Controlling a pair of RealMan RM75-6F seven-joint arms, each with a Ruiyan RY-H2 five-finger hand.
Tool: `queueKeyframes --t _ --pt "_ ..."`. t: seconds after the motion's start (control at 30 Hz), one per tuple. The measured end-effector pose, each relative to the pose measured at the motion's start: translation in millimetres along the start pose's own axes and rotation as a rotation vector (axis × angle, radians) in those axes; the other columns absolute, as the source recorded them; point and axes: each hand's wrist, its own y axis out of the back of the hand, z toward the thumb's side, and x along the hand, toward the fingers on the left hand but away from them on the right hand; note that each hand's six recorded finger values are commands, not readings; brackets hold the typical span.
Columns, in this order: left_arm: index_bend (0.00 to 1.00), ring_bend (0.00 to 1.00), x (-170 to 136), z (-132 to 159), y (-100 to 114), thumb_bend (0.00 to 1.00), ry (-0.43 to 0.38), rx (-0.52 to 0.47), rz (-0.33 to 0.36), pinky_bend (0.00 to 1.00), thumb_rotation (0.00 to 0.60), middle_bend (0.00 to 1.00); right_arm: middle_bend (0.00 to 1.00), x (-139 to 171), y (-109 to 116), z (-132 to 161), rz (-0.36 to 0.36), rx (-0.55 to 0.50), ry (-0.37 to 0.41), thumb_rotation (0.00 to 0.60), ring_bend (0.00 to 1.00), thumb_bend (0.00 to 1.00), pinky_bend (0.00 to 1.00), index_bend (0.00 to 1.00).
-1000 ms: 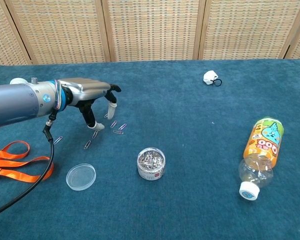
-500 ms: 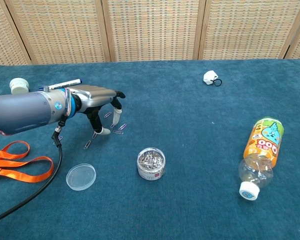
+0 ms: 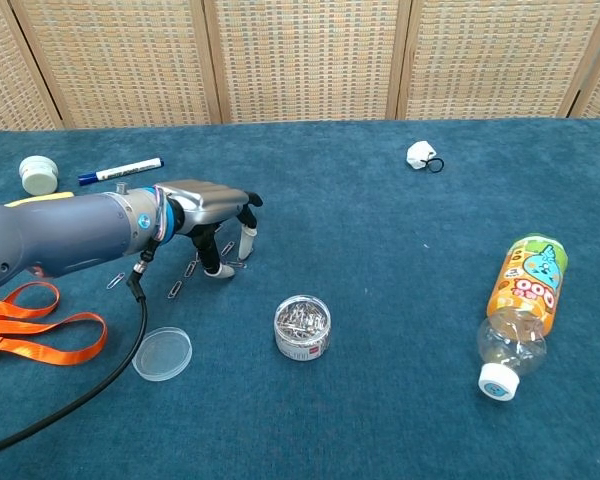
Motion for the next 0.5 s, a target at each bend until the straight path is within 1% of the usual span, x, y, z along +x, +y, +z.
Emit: queueKeyframes --t 0.5 --pt "0.50 0.00 2.6 0.6 -2.5 0.41 0.019 0.006 -0.009 0.00 0.600 0.00 0.00 0.2 2.8 -1.6 -0.006 -0.010 -0.004 0.600 0.00 0.00 0.00 0.00"
